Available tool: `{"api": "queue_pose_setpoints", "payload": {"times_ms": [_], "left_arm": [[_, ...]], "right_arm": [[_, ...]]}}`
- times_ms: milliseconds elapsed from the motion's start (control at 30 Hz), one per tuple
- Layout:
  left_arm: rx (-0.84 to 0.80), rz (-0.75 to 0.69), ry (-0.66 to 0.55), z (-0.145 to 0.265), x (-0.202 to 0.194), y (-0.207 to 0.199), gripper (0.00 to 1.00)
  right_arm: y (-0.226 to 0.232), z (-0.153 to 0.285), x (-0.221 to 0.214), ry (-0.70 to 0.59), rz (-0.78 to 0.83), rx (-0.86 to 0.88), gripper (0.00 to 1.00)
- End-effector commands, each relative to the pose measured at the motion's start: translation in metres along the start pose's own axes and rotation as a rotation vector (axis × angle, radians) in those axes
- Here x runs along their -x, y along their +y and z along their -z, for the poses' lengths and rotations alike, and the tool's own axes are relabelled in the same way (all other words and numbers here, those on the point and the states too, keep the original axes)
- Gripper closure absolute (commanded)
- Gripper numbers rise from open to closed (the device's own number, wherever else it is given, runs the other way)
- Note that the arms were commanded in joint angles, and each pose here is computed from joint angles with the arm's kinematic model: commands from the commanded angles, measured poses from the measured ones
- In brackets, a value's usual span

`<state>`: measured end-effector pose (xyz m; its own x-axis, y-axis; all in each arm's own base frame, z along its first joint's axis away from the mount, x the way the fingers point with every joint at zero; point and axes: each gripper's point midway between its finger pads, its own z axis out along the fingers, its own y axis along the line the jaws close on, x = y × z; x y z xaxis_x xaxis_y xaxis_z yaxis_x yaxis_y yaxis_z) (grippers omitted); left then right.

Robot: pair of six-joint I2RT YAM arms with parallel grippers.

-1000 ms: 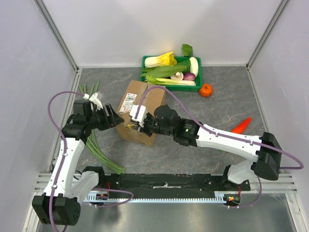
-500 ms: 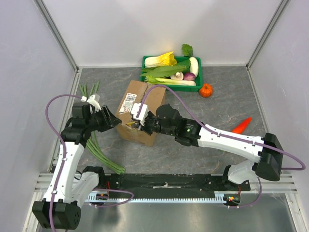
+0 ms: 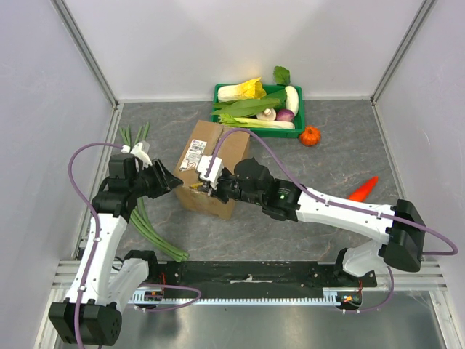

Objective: Unpack the express box

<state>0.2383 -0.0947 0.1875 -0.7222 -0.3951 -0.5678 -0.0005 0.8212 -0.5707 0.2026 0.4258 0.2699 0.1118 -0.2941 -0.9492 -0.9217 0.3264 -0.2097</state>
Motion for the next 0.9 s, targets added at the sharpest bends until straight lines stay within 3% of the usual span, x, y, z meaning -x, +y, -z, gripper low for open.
{"api": "queue_pose_setpoints", "payload": {"times_ms": [0, 200, 700, 867], "left_arm": [[0.052, 0.04, 0.011, -0.006, -0.007, 0.013, 0.53], [0.088, 0.077, 0.018, -0.009, -0.008, 0.02, 0.57], [0.253, 0.12, 0.069, -0.016, -0.018, 0.051, 0.98], [0.267, 0.106, 0.07, -0.016, -0.016, 0.054, 0.98]], "right_arm": [[0.003, -0.002, -0.008, 0.005, -0.006, -0.004, 1.0], [0.007, 0.008, -0.026, 0.051, -0.02, 0.0, 1.0], [-0.003, 0.038, -0.065, 0.166, 0.051, -0.069, 1.0], [-0.009, 0.043, -0.071, 0.195, 0.089, -0.093, 1.0]]}}
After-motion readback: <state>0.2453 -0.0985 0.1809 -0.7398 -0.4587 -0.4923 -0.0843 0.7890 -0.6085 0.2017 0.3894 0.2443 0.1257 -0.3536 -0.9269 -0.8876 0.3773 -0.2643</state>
